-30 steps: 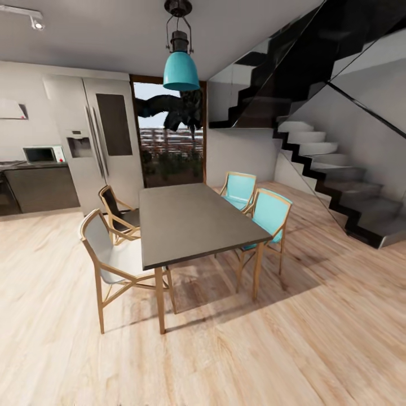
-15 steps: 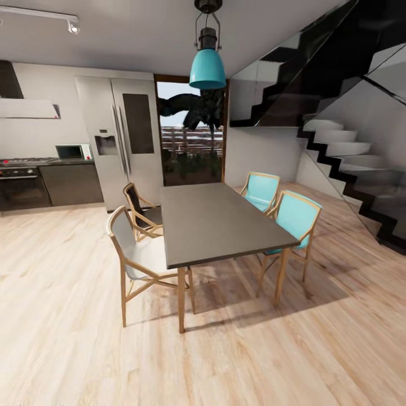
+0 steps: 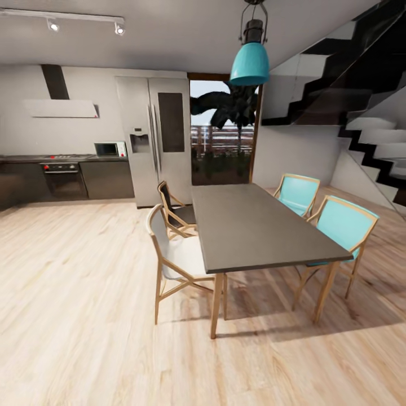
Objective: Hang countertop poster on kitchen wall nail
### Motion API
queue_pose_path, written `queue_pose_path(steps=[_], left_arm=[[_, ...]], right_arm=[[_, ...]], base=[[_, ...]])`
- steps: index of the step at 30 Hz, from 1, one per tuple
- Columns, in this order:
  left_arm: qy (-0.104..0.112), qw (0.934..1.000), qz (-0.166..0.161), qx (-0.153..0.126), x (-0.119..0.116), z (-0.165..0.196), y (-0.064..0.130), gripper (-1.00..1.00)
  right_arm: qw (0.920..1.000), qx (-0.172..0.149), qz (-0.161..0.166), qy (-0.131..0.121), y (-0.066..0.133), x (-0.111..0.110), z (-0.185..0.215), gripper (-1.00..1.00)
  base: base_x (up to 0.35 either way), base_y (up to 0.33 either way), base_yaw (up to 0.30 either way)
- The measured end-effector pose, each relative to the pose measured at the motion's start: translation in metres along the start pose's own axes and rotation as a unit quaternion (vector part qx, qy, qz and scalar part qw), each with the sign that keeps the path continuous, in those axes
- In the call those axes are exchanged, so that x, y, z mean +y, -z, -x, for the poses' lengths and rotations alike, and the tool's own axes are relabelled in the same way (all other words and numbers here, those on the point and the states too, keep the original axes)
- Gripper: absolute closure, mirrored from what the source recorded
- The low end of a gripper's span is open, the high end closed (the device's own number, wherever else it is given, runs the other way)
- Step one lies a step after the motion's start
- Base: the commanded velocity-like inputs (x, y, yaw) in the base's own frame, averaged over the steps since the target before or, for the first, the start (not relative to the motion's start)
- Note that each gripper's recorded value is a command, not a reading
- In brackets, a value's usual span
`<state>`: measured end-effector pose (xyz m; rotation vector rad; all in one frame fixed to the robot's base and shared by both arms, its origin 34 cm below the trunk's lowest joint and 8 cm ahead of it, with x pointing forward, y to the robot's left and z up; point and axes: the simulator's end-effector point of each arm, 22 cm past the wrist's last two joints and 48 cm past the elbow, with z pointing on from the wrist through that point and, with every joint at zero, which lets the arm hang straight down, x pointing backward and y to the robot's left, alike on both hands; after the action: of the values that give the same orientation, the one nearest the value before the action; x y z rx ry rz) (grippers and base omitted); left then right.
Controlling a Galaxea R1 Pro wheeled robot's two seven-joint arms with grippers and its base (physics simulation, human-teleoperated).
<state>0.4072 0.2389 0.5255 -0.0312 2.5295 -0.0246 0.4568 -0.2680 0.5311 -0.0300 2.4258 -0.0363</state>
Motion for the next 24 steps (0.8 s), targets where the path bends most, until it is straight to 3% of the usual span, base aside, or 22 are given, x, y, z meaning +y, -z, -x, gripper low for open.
queue_pose_path(steps=[19,24], left_arm=[[0.001,1.0000,0.000,0.005,0.0003,-0.0037,-0.0004,-1.00],[0.001,1.0000,0.000,0.006,0.0003,-0.0046,-0.0006,-1.00]], right_arm=[[1.0000,0.005,0.001,0.001,-0.0004,0.0005,-0.0039,-1.00],[1.0000,0.009,0.002,0.001,-0.0002,0.0009,-0.0080,-1.00]], base=[[0.120,0.278,0.262],[0.107,0.280,0.124]])
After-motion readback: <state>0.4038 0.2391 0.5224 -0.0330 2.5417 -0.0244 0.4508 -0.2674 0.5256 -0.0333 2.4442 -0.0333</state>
